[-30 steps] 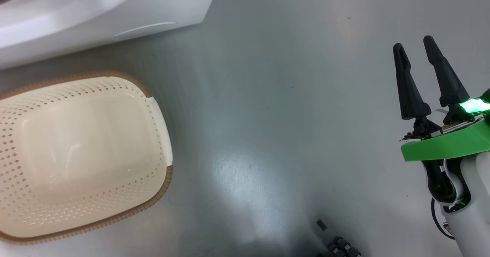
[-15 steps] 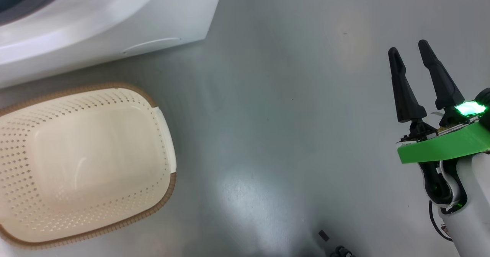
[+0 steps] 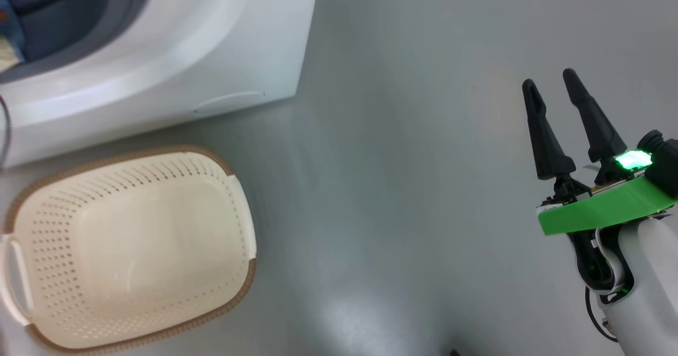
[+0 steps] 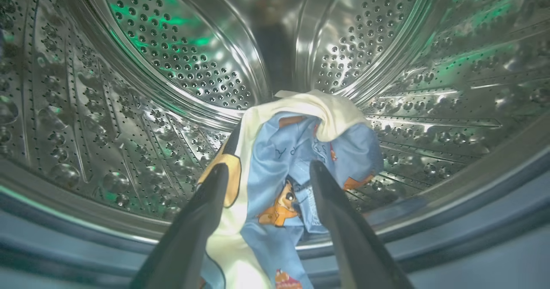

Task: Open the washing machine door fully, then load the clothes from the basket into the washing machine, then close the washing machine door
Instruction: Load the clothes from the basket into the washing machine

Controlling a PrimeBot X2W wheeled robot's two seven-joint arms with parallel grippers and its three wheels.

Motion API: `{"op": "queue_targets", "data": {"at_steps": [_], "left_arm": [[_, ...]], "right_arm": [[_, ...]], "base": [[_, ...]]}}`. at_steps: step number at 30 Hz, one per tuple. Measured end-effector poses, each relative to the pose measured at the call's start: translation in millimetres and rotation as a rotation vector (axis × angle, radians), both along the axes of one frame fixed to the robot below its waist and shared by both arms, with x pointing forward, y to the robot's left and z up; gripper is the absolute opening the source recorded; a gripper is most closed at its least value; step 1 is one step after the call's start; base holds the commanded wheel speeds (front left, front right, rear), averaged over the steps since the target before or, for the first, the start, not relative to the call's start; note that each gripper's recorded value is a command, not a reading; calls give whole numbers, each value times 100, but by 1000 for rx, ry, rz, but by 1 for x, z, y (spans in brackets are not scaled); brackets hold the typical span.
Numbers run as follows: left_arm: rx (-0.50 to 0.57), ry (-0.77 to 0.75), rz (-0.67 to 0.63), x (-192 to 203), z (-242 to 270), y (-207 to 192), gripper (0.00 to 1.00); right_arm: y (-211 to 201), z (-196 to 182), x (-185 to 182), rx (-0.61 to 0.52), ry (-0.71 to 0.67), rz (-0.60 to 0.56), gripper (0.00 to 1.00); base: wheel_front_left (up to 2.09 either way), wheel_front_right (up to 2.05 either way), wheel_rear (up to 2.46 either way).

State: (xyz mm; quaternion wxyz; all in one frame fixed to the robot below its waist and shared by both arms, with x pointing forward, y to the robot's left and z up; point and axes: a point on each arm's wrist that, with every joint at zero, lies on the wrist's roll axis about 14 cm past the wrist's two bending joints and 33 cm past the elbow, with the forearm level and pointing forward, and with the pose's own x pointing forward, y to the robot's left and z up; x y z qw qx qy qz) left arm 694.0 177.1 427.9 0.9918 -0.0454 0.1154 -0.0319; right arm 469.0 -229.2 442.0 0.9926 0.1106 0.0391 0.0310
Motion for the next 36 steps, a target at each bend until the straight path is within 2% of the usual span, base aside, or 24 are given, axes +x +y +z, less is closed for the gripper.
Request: {"op": "queue_targets", "data": {"at_steps": [7, 9, 19, 36], "left_arm": [[-20, -28, -8, -40, 10, -3, 100], [-67, -44, -12, -59, 18, -9, 100], [-81, -155, -34, -115, 56, -7, 100], [-81, -248, 18, -245, 69, 15, 100]], "right_arm": [[6, 22, -13, 16, -40, 6, 100], [9, 30, -21, 23, -54, 11, 100], [25, 58, -38, 40, -116, 54, 100], [59, 85, -53, 64, -185, 141, 100]], "base": [[0, 0, 0], [0, 0, 0], [0, 0, 0], [0, 0, 0]]}}
